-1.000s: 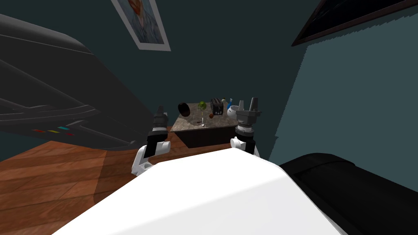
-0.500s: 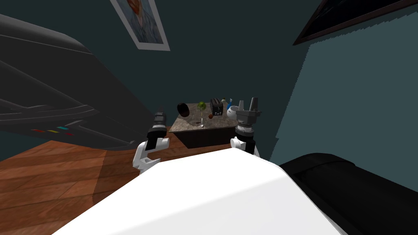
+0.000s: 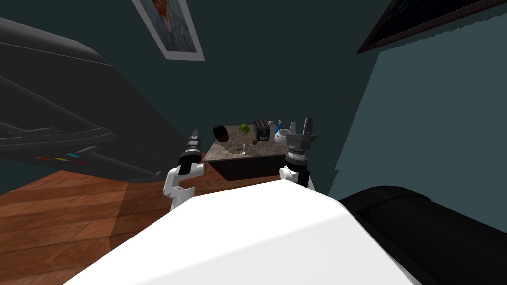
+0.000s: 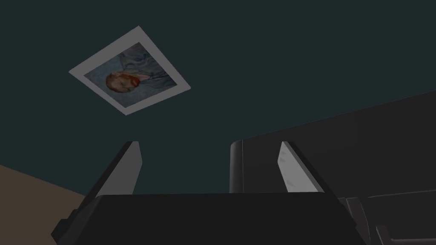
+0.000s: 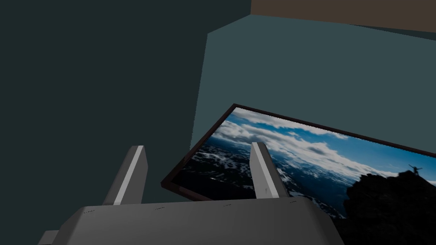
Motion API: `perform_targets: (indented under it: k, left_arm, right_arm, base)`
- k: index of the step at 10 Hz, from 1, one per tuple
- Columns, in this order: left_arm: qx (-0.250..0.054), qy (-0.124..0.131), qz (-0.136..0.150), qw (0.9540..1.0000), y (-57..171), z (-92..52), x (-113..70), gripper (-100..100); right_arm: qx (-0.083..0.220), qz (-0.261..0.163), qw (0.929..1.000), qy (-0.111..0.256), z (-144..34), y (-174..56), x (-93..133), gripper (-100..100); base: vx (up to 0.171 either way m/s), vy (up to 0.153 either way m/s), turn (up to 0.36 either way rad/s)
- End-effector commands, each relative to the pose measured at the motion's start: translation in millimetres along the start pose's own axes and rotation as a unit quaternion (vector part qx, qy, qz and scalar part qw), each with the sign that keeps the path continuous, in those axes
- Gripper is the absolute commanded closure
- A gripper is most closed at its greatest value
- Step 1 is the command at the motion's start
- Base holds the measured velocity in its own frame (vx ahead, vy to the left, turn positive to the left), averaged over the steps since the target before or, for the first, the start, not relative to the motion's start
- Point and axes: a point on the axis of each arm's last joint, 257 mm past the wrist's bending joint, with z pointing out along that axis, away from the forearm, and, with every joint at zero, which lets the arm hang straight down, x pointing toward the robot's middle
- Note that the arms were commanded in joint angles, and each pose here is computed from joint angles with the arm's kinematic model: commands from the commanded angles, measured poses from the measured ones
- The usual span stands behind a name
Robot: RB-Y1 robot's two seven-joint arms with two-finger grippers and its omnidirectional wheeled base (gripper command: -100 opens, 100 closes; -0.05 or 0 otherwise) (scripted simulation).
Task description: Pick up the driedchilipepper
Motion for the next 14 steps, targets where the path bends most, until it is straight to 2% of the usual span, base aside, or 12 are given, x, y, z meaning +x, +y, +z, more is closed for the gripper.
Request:
perform_targets:
  k: [1,2,3,4,5,6,8,9,11,12,13,14]
  left_arm:
    - [-0.015,0.000,0.002,0.9999,8,1.7,-0.5,-100]
    - [-0.038,-0.009,0.015,0.9991,22,12.0,-7.4,-100]
    - [-0.050,-0.007,0.014,0.9986,28,11.5,-6.9,-100]
    - [-0.069,-0.016,0.025,0.9971,40,21.2,-14.0,-100]
    - [-0.083,-0.015,0.025,0.9961,47,20.1,-13.4,-100]
    - [-0.104,-0.024,0.035,0.9937,59,27.3,-21.3,-100]
    - [-0.125,-0.021,0.033,0.9913,70,26.5,-19.3,-100]
    - [-0.148,-0.028,0.041,0.9877,83,34.1,-25.1,-100]
    - [-0.164,-0.026,0.040,0.9852,91,31.5,-24.5,-100]
    - [-0.192,-0.032,0.045,0.9799,106,37.1,-29.3,-100]
    - [-0.204,-0.030,0.045,0.9774,113,34.6,-28.6,-100]
    - [-0.228,-0.035,0.049,0.9718,125,39.7,-32.8,-100]
  right_arm:
    - [0.000,0.000,1.0000,0.000,0.0,0,0,0]
    - [0.000,0.000,1.0000,0.000,0.0,0,0,0]
    - [0.000,0.000,1.0000,0.000,0.0,0,0,0]
    - [0.000,0.000,1.0000,0.000,0.0,0,0,0]
    - [0.000,0.000,1.0000,0.000,0.0,0,0,0]
    - [0.000,0.000,1.0000,0.000,0.0,0,0,0]
    - [0.000,0.000,1.0000,0.000,0.0,0,0,0]
    - [0.000,0.000,1.0000,0.000,0.0,0,0,0]
    - [0.000,0.000,1.0000,0.000,0.0,0,0,0]
    - [0.000,0.000,1.0000,0.000,0.0,0,0,0]
    - [0.000,0.000,1.0000,0.000,0.0,0,0,0]
    - [0.000,0.000,1.0000,0.000,0.0,0,0,0]
  base:
    - [0.002,-0.016,-0.003]
    - [0.006,-0.028,0.009]
    - [0.017,-0.034,0.008]
    - [0.028,-0.050,0.006]
    - [0.027,-0.051,0.003]
    - [0.028,-0.058,0.006]
    - [0.018,-0.034,0.001]
    - [0.021,-0.042,-0.003]
    - [0.012,-0.032,0.003]
    - [0.018,-0.041,-0.007]
    - [0.020,-0.048,-0.003]
    - [0.031,-0.070,-0.006]
